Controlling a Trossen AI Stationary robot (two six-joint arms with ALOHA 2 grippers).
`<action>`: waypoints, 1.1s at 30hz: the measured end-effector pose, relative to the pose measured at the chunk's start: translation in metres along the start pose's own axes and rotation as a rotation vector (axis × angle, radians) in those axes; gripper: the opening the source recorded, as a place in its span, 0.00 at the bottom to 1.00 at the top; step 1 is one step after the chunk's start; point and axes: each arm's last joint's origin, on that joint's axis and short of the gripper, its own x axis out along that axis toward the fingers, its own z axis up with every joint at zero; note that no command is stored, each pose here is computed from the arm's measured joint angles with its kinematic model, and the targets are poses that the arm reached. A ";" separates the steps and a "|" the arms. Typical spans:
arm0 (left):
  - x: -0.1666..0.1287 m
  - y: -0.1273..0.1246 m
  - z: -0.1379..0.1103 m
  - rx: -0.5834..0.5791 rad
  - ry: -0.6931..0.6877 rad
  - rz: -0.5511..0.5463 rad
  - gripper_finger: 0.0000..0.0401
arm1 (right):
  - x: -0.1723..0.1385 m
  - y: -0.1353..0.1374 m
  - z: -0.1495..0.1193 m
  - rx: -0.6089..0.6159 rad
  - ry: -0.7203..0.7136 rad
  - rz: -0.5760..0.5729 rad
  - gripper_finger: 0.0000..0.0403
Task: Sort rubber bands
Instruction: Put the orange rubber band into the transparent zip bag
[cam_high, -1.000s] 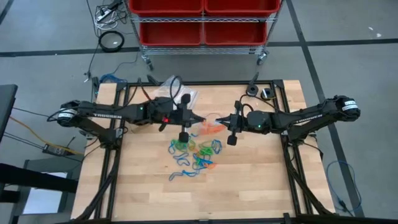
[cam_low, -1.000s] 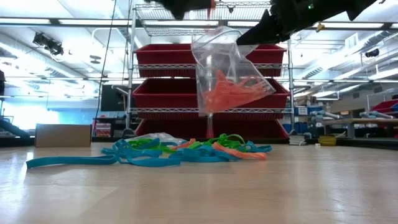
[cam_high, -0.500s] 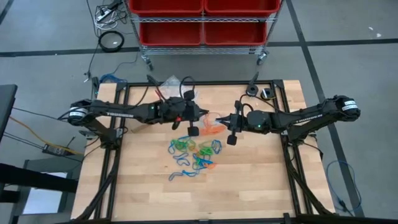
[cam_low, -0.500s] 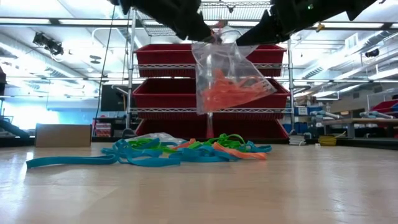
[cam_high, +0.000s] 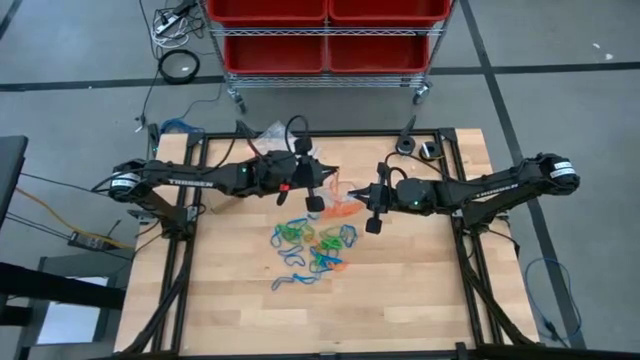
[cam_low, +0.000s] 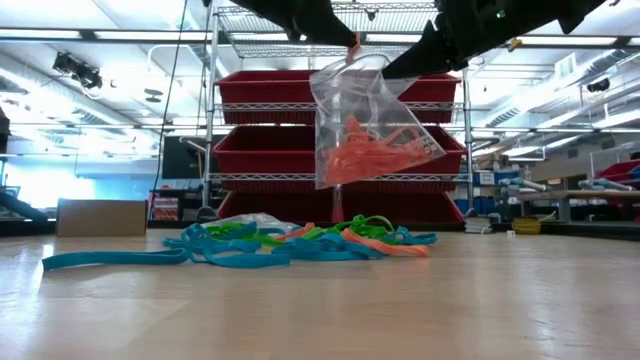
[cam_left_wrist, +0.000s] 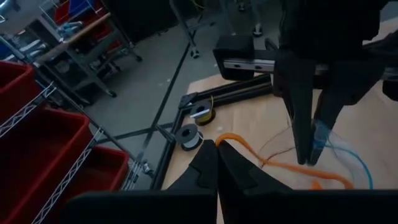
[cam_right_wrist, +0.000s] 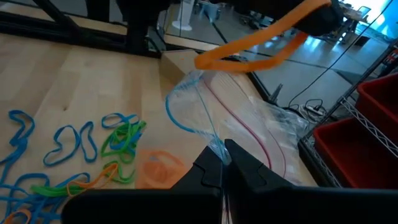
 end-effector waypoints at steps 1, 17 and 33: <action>0.000 0.000 0.000 0.001 0.004 -0.001 0.00 | 0.000 0.000 0.000 0.000 0.000 0.000 0.00; 0.002 -0.003 -0.009 0.054 0.092 -0.005 0.00 | 0.000 0.000 0.000 0.002 0.000 0.000 0.00; -0.004 -0.022 -0.021 0.042 0.178 -0.274 0.21 | 0.000 0.000 0.000 -0.002 0.004 -0.008 0.00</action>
